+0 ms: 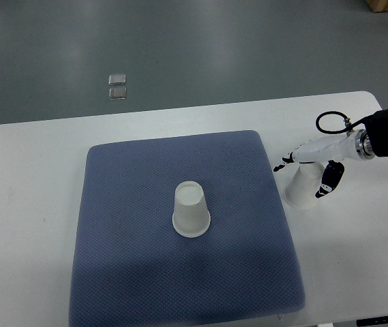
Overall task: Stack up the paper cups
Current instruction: 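Close the right hand's fingers around the white cup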
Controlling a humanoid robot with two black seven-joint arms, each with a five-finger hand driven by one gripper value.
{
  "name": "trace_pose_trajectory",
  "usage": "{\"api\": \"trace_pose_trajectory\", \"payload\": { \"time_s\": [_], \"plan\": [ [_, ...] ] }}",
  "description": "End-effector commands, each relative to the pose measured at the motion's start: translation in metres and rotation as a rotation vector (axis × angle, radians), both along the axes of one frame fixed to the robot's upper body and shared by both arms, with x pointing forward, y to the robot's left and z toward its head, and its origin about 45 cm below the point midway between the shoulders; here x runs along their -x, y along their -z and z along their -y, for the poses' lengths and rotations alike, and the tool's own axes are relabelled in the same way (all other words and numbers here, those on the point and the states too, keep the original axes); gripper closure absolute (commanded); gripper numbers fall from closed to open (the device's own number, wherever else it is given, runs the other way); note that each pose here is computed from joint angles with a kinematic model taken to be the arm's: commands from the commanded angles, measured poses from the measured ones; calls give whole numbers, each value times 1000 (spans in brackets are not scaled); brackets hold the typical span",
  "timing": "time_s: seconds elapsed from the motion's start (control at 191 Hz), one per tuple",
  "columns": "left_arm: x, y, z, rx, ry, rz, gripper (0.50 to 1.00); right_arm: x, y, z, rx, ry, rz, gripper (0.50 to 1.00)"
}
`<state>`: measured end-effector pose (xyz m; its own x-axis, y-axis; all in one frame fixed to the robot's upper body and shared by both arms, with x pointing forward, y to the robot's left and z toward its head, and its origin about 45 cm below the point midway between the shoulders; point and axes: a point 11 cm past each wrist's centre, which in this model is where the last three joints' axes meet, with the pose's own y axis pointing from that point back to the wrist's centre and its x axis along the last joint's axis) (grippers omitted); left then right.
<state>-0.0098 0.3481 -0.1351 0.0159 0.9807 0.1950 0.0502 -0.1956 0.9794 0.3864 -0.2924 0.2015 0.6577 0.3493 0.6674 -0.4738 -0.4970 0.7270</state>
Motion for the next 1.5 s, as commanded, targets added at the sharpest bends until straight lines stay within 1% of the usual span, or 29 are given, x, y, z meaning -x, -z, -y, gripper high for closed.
{"api": "trace_pose_trajectory", "payload": {
  "time_s": [0.0,0.215,0.618,0.639,0.665,0.675,0.681,0.712,0.916,0.932,0.979,1.026,1.099,1.173,1.209,1.492],
  "plan": [
    [0,0,0,0,0,0,500,-1,2,5,26,-12,19,628],
    [0,0,0,1,0,0,500,-4,1,7,30,-12,37,628],
    [0,0,0,0,0,0,500,-2,6,3,28,-21,28,634],
    [0,0,0,1,0,0,500,-2,6,3,30,-21,29,638],
    [0,0,0,0,0,0,500,-3,6,4,32,-21,30,656],
    [0,0,0,0,0,0,500,-3,6,4,32,-21,30,656],
    [0,0,0,0,0,0,500,-3,6,4,33,-20,30,666],
    [0,0,0,0,0,0,500,-3,5,5,34,-17,31,679],
    [0,0,0,0,0,0,500,-4,5,6,36,-15,34,720],
    [0,0,0,0,0,0,500,-4,5,6,36,-15,32,734],
    [0,0,0,0,0,0,500,-4,5,6,35,-16,32,748],
    [0,0,0,0,0,0,500,-4,4,6,36,-16,32,797],
    [0,0,0,0,0,0,500,-4,5,6,37,-16,29,850],
    [0,0,0,0,0,0,500,-4,4,6,36,-17,30,863],
    [0,0,0,0,0,0,500,-4,4,6,36,-17,30,881],
    [0,0,0,0,0,0,500,-8,-3,4,31,-24,37,881]
  ]
}}
